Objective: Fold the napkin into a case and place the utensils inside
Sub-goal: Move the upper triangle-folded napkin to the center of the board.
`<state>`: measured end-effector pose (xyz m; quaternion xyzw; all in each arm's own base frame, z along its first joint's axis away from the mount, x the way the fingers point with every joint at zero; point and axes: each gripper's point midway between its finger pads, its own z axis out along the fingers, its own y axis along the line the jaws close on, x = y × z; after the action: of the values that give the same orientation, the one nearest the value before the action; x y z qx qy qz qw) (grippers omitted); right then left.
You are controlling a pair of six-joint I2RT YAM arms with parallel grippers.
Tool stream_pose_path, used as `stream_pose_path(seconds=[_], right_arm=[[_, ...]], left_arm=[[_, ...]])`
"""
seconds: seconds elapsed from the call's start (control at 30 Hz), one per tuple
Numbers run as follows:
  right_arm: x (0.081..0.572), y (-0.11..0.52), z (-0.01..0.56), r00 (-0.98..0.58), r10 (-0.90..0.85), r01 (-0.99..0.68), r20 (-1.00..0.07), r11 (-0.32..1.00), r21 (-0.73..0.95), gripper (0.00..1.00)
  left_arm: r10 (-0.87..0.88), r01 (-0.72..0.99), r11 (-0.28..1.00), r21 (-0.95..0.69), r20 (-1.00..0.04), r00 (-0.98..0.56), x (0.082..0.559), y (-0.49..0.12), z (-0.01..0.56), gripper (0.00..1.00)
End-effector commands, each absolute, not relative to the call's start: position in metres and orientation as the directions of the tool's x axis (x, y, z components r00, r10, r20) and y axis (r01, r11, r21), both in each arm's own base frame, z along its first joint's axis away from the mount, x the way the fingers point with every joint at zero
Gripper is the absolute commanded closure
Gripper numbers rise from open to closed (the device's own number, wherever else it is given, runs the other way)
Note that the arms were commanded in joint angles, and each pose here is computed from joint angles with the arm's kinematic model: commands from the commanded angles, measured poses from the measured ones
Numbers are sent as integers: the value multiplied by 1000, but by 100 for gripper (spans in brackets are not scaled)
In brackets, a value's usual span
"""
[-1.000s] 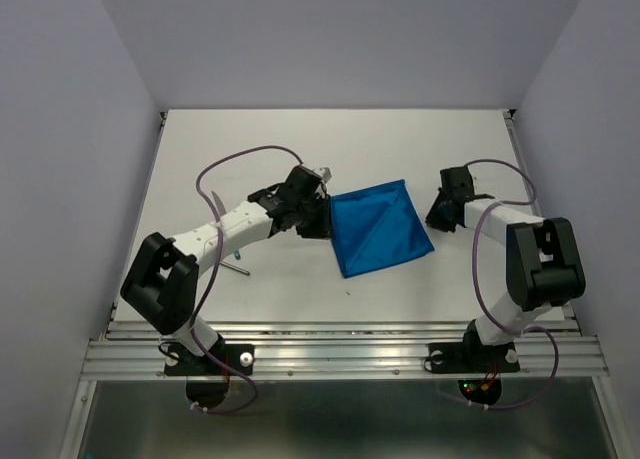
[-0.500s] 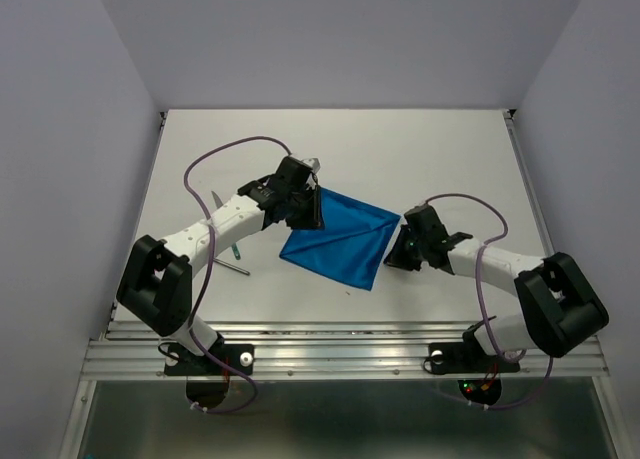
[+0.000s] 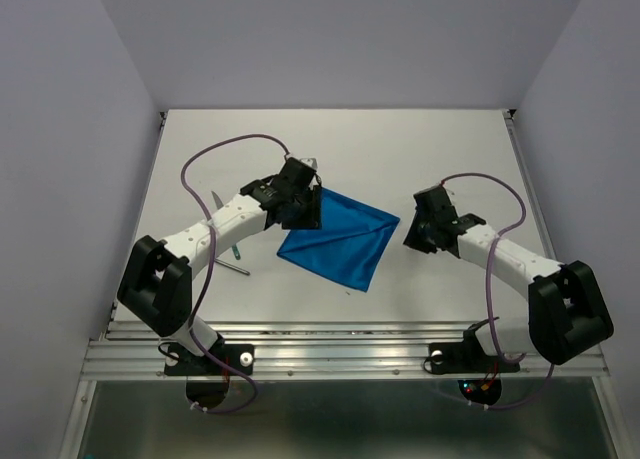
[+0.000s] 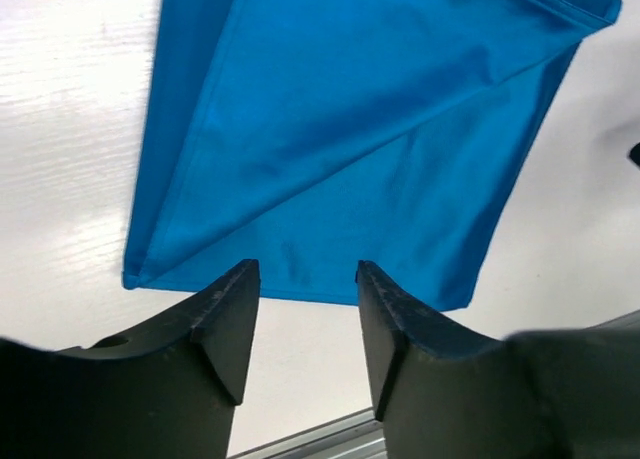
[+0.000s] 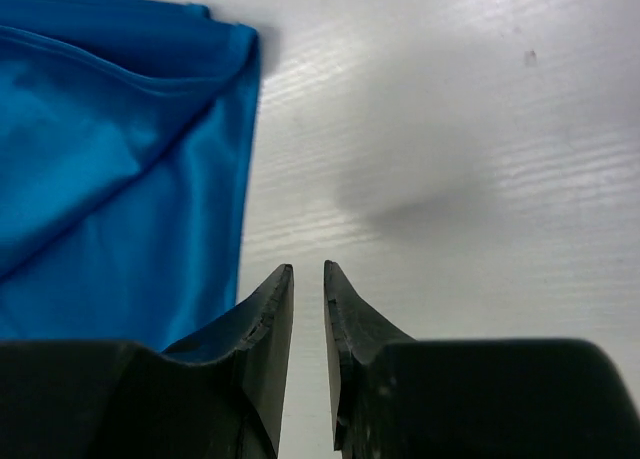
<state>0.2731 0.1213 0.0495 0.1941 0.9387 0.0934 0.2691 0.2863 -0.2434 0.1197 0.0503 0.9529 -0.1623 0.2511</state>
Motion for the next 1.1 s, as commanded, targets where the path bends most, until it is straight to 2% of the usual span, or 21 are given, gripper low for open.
stream_pose_path(seconds=[0.0,0.17,0.5,1.07], right_arm=[[304,127,80,-747,384,264,-542,920,289,76],[318,138,93,-751,363,220,-552,925,310,76],[358,168,91,-790,304,141,-533,935,324,76],[395,146,32,-815,222,198,-536,975,103,77]], left_arm=[[-20,110,968,-226,-508,-861,298,-221,115,41],[-90,24,971,-239,-456,-885,299,-196,88,39],[-121,-23,968,-251,-384,-915,285,-190,47,40],[-122,-27,965,-262,-352,-928,275,-186,29,41]])
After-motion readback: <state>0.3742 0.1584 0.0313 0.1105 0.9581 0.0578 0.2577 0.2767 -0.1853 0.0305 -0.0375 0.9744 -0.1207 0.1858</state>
